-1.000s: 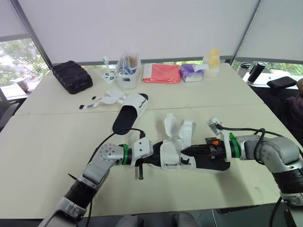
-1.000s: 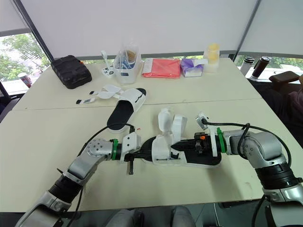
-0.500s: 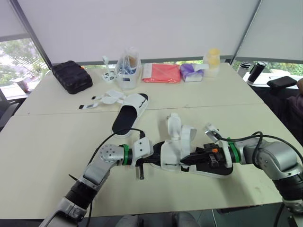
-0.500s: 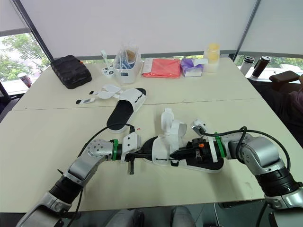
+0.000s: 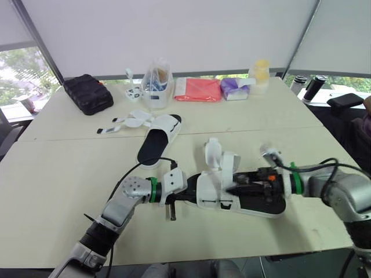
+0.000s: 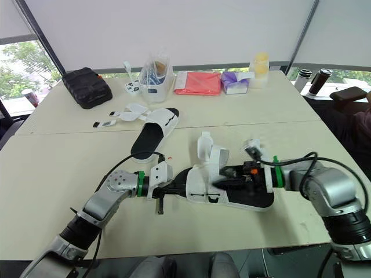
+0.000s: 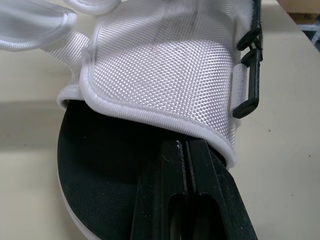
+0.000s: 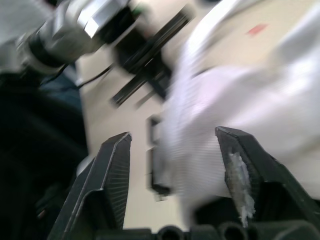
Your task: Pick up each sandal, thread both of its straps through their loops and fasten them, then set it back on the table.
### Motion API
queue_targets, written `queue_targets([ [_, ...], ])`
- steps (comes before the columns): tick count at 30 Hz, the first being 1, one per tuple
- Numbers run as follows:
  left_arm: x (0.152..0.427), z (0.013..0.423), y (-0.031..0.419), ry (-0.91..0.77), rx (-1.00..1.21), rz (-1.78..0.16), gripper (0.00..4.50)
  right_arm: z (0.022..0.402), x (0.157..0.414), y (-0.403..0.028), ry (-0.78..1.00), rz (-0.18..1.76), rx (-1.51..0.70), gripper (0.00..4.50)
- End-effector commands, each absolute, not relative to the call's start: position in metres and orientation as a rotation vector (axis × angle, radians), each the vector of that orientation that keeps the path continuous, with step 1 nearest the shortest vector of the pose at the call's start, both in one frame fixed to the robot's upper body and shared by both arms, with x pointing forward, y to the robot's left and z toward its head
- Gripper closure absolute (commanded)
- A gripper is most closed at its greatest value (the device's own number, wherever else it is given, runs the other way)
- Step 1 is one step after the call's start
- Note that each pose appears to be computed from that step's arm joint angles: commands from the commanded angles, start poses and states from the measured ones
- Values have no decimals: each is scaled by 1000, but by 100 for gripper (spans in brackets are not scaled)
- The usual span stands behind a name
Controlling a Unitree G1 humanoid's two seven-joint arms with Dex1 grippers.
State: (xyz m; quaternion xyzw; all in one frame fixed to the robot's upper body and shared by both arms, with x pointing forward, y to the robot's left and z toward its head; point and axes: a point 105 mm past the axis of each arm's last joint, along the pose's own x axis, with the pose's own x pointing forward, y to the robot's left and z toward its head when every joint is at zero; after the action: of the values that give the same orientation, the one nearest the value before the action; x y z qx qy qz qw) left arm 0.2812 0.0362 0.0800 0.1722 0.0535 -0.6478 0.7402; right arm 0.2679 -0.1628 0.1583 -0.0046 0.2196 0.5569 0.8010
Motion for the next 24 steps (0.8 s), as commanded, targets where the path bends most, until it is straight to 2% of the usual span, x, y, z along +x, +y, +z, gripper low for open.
queue_targets([
  [1, 267, 62, 33, 206, 351, -1483, 450, 174, 260, -171, 427, 1147, -39, 188],
  [5, 264, 63, 32, 215, 336, -1507, 450, 177, 242, -181, 438, 1083, -21, 188],
  [9, 261, 63, 32, 231, 326, -1531, 450, 162, 200, -176, 550, 1127, 52, 188],
  [12, 260, 63, 32, 235, 326, -1541, 450, 146, 182, -168, 592, 1126, 87, 188],
  [16, 260, 63, 29, 235, 325, -1553, 450, 127, 181, -160, 581, 1083, 97, 188],
  [24, 267, 63, 29, 221, 348, -1531, 450, 109, 210, -158, 541, 1014, 98, 188],
])
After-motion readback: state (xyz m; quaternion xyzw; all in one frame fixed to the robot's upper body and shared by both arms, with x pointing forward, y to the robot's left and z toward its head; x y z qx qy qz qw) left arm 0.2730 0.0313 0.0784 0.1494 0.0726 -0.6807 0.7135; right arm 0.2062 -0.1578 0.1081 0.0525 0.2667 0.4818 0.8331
